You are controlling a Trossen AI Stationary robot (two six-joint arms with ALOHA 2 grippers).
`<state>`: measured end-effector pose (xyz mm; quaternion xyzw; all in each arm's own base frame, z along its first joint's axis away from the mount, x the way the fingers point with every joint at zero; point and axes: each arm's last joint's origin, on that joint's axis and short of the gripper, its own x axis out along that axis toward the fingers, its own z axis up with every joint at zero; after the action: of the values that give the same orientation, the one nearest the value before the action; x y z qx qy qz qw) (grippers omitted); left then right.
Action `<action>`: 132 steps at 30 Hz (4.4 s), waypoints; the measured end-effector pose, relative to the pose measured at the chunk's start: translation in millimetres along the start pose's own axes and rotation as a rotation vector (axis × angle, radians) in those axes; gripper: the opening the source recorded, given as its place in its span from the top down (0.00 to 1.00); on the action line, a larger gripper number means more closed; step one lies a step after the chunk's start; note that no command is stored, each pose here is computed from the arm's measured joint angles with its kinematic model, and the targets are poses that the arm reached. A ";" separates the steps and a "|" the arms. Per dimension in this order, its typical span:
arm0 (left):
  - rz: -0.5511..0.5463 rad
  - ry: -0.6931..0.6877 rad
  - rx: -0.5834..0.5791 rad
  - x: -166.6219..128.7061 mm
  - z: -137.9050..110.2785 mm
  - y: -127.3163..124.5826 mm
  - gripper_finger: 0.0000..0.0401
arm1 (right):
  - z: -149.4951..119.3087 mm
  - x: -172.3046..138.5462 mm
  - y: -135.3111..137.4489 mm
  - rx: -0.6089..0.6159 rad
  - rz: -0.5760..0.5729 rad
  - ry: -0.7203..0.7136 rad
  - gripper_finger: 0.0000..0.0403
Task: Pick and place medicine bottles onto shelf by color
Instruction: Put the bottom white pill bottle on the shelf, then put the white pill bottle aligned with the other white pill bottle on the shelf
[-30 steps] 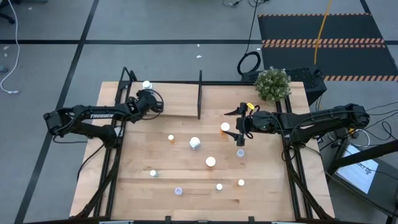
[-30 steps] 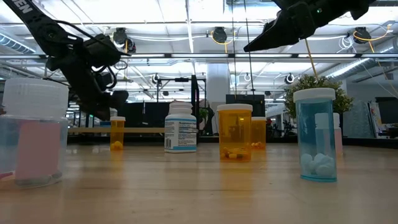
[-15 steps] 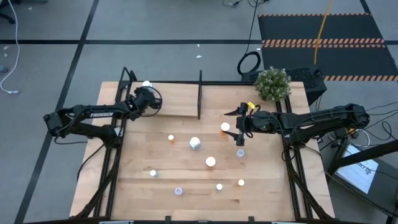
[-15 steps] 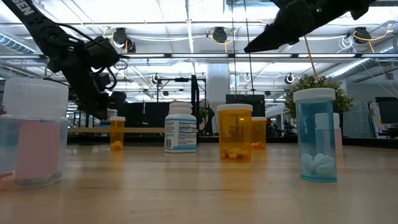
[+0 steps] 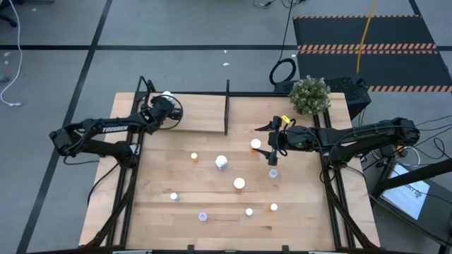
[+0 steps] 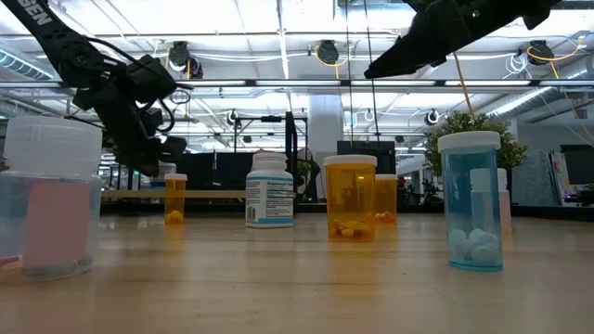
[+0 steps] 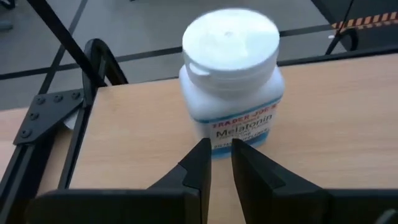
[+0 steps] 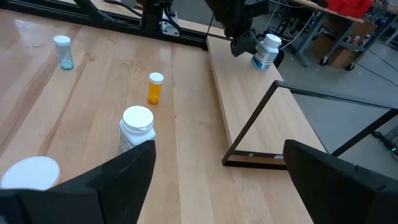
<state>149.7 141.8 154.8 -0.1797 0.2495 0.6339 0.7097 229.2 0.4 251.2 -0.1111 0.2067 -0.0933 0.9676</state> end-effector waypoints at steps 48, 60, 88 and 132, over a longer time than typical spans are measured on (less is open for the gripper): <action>-0.160 0.054 -0.050 6.6 6.2 3.0 0.84 | 0.0 0.0 0.0 -0.002 0.000 0.000 0.13; -0.121 0.011 -0.045 22.2 3.2 -5.2 0.84 | 0.0 0.0 0.0 -0.001 0.000 0.000 0.13; -0.080 0.006 0.014 27.4 1.2 -4.4 0.84 | -0.2 0.1 -0.1 -0.012 0.000 0.002 0.13; -0.212 0.055 0.189 -35.7 36.3 -33.3 0.84 | -3.4 -0.4 2.0 0.039 0.012 0.036 0.13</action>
<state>184.7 129.2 202.9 -0.1548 0.3069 0.5240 0.7793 227.7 1.8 247.7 -0.0892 0.2230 -0.0934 0.9662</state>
